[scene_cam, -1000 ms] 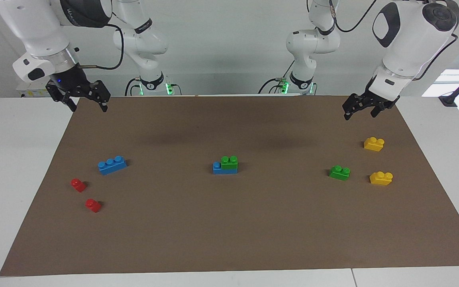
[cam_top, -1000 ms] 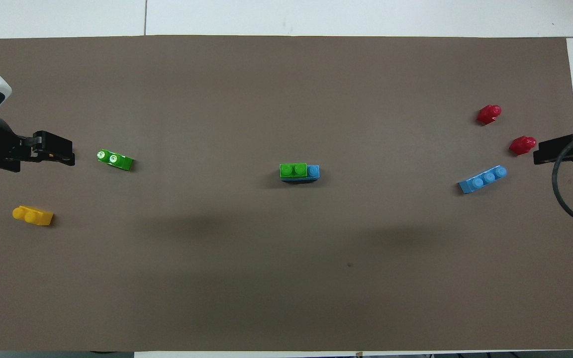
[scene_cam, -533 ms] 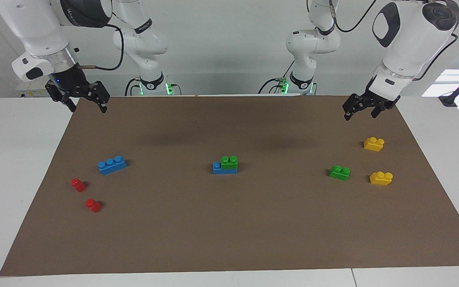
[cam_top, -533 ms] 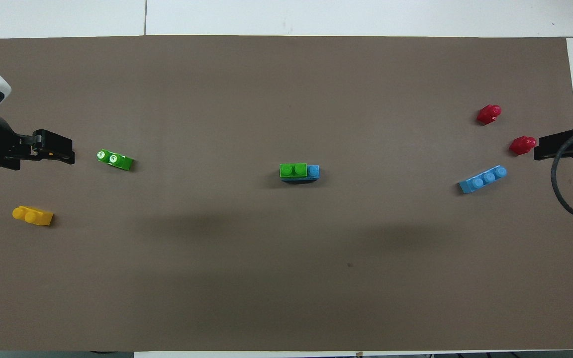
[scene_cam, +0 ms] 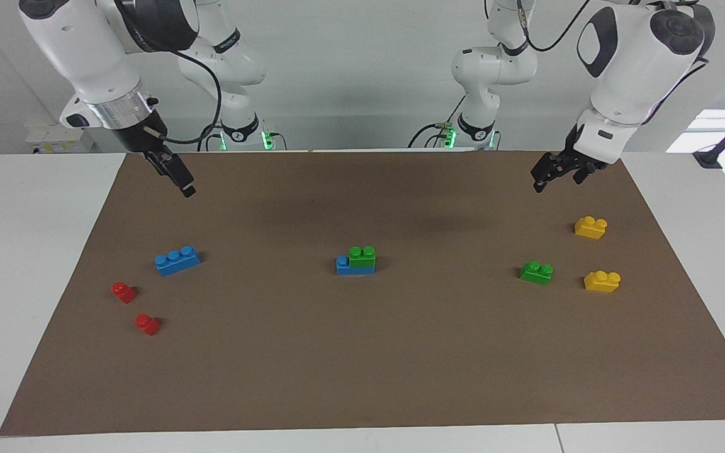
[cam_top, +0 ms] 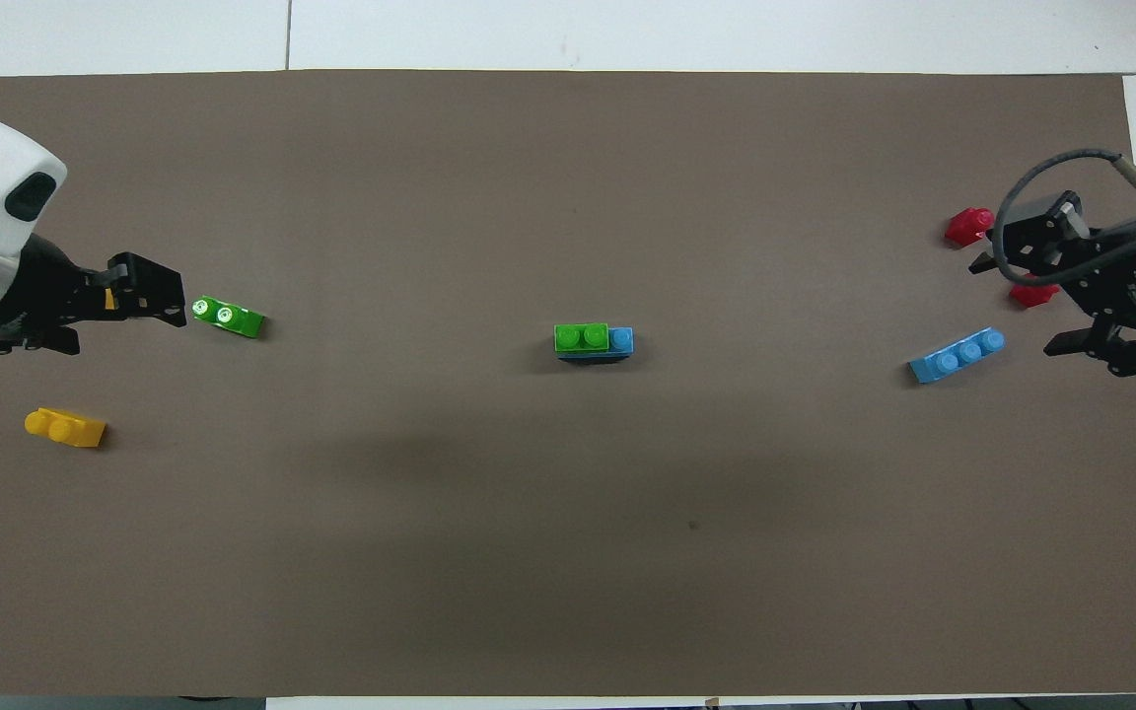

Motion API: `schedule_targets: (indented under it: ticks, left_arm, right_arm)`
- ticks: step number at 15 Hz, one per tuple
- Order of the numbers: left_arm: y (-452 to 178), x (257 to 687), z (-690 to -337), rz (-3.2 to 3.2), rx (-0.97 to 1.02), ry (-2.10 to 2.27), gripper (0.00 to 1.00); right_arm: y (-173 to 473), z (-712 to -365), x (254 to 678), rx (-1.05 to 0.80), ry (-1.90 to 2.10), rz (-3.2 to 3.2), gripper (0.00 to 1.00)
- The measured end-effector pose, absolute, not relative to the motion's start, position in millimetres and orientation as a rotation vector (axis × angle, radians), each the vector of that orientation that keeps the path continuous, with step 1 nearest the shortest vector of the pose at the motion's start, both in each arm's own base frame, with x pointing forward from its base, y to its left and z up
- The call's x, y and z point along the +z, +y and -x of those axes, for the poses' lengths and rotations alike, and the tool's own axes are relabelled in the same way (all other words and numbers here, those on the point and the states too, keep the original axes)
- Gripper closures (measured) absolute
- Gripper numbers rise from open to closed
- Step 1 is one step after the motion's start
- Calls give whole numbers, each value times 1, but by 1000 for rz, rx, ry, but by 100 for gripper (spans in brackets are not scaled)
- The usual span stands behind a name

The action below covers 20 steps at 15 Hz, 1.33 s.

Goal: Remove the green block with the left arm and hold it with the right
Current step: 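Move the left gripper toward the joined brick while the right gripper approaches it, then grasp the green half with the left gripper while the right gripper grasps the blue half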

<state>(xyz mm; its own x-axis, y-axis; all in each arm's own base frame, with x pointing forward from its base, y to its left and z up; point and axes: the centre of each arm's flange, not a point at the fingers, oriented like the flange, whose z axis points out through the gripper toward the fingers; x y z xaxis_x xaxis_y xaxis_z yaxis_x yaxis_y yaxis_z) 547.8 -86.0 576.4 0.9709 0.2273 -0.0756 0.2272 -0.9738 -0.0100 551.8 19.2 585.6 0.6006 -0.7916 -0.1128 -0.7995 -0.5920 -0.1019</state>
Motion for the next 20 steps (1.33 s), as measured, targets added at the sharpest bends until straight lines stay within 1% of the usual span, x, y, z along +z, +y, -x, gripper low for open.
schedule_targets:
  ticks: [1,2,3,5,7,10,12,13,15,20]
  left_arm:
    - [-99,575,-546,3102,119,-470,0]
    - [-114,572,-545,3087,116,-593,0]
    - [-130,569,-544,3069,115,-727,0]
    - [-166,559,-542,3010,125,-1001,0]
    - [-201,550,-541,2915,144,-1310,0]
    - [-254,546,-537,2739,126,-1746,0]
    - [-291,530,-531,2634,140,-1900,0]
    - [-304,518,-530,2583,152,-1953,0]
    - [-318,493,-535,2488,175,-2029,0]
    - [-364,450,-542,2259,188,-2286,0]
  right_arm:
    - [23,-555,578,128,1439,2600,8]
    - [28,-559,569,179,1523,2519,10]
    - [33,-564,560,225,1592,2442,10]
    - [41,-577,539,297,1679,2336,6]
    - [58,-589,515,348,1748,2263,10]
    - [101,-603,489,399,1839,2145,10]
    - [132,-606,476,405,1867,2106,6]
    - [150,-606,467,397,1879,2093,9]
    - [181,-601,446,388,1896,2081,10]
    - [210,-590,385,399,1952,2020,10]
